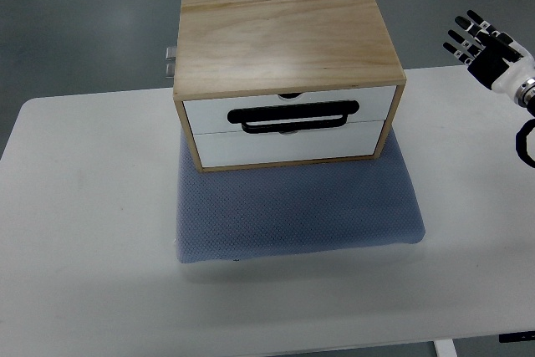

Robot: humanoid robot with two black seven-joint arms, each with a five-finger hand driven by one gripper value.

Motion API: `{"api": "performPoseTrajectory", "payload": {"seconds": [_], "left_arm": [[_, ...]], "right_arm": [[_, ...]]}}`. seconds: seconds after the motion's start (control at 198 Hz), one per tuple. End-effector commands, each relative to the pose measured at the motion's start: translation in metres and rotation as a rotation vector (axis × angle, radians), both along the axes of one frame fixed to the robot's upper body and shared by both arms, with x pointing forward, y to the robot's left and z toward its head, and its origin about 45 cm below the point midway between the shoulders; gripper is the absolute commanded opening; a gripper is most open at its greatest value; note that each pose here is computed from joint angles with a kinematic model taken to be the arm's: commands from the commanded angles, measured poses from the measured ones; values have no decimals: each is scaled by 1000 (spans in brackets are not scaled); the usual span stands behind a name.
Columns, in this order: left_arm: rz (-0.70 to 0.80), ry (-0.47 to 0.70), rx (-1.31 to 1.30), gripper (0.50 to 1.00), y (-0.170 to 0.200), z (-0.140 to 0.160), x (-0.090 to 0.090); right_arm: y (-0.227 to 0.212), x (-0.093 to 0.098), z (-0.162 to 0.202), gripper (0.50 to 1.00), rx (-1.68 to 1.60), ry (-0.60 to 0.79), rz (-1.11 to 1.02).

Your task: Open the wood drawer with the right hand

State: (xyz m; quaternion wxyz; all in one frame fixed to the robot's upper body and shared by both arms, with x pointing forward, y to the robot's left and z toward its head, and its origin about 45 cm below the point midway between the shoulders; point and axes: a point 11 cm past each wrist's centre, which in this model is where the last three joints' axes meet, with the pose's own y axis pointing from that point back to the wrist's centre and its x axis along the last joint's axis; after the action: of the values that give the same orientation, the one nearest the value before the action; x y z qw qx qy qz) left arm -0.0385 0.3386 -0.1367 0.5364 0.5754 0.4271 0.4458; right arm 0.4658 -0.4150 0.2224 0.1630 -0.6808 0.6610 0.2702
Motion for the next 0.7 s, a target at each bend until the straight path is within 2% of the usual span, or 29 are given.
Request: {"api": "performPoseTrajectory", "payload": {"seconds": [0.0, 0.106, 0.192, 0.394, 0.469, 0.696], "left_arm": [[0, 0, 0, 1000, 0, 0, 0], [0, 0, 0, 1000, 0, 0, 0], [0, 0, 0, 1000, 0, 0, 0], [0, 0, 0, 1000, 0, 0, 0], [0, 0, 0, 1000, 0, 0, 0], [0, 0, 0, 1000, 0, 0, 0]], "right_arm": [[-15, -4, 4, 944, -30, 2, -20], [-15, -4, 6, 944, -66, 13, 0], [-23, -1, 22, 944, -110, -8, 10], [-47, -15, 28, 944, -212, 18, 60], [-50, -16, 47, 944, -239, -18, 121], [-53, -25, 73, 944, -347, -12, 254]]}}
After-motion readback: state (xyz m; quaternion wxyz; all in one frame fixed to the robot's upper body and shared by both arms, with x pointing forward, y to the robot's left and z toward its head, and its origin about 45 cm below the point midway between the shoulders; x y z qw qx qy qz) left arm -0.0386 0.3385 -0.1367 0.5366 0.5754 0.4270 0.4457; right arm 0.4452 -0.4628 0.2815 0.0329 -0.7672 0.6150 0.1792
